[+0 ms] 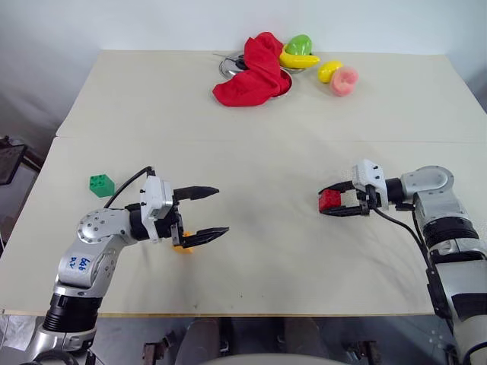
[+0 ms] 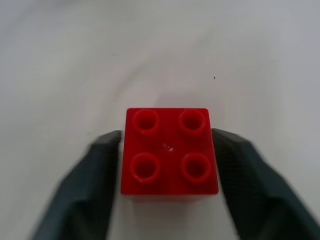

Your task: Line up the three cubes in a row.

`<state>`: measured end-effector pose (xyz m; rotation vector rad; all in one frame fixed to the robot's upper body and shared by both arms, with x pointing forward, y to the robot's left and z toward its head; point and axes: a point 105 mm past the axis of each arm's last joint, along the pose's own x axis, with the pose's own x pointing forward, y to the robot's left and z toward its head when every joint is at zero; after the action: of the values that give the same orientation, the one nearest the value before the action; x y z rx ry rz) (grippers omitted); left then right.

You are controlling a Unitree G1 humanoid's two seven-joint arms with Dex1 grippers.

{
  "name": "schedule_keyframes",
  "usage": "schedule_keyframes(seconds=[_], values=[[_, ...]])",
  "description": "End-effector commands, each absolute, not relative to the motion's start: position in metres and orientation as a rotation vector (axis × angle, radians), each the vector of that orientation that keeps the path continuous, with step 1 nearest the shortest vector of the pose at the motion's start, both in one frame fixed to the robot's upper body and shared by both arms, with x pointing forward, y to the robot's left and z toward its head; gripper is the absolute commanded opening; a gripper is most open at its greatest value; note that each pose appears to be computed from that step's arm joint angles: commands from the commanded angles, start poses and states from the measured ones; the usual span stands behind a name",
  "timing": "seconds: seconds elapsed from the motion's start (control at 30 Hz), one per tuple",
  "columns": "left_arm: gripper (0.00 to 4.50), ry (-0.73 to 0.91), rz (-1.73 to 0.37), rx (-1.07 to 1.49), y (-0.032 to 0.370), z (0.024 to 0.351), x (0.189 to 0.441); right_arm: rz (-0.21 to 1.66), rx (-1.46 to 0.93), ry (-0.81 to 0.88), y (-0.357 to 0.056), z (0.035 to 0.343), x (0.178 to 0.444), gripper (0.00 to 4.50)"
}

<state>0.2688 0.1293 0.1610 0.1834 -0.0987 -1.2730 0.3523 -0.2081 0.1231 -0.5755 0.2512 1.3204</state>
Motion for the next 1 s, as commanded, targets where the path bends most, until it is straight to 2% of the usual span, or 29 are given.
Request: schedule_keyframes(seconds=[0.03,0.07,0.23,0.3,0.47,0.63,0.77,0.8,1.0], values=[[4.50,-0.158,-1.255,0.169,0.138,0.178,0.268,1.362,-0.634,0.181,-0.211,0.145,0.349,4.14],[4.50,-0.169,-1.219,0.165,0.144,0.182,0.270,1.361,-0.634,0.141,-0.210,0.153,0.348,4.44],[4.50,-0.202,-0.968,0.177,0.198,0.188,0.274,1.387,-0.614,-0.071,-0.202,0.187,0.334,4.48],[4.50,-0.238,-0.792,0.195,0.233,0.188,0.269,1.385,-0.544,-0.185,-0.197,0.200,0.325,4.48],[4.50,-0.202,-0.390,0.160,0.305,0.162,0.225,1.389,-0.325,-0.246,-0.181,0.195,0.297,4.48],[4.50,-0.160,0.012,0.056,0.369,0.129,0.176,1.379,-0.274,-0.327,-0.161,0.179,0.274,4.48],[4.50,-0.131,0.165,0.006,0.394,0.110,0.153,1.424,-0.190,-0.464,-0.156,0.173,0.250,4.48],[4.50,-0.137,0.182,0.003,0.396,0.109,0.152,1.422,-0.195,-0.448,-0.156,0.167,0.248,4.48],[4.50,-0.137,0.098,0.032,0.371,0.109,0.173,1.360,-0.217,-0.420,-0.164,0.160,0.250,4.48]])
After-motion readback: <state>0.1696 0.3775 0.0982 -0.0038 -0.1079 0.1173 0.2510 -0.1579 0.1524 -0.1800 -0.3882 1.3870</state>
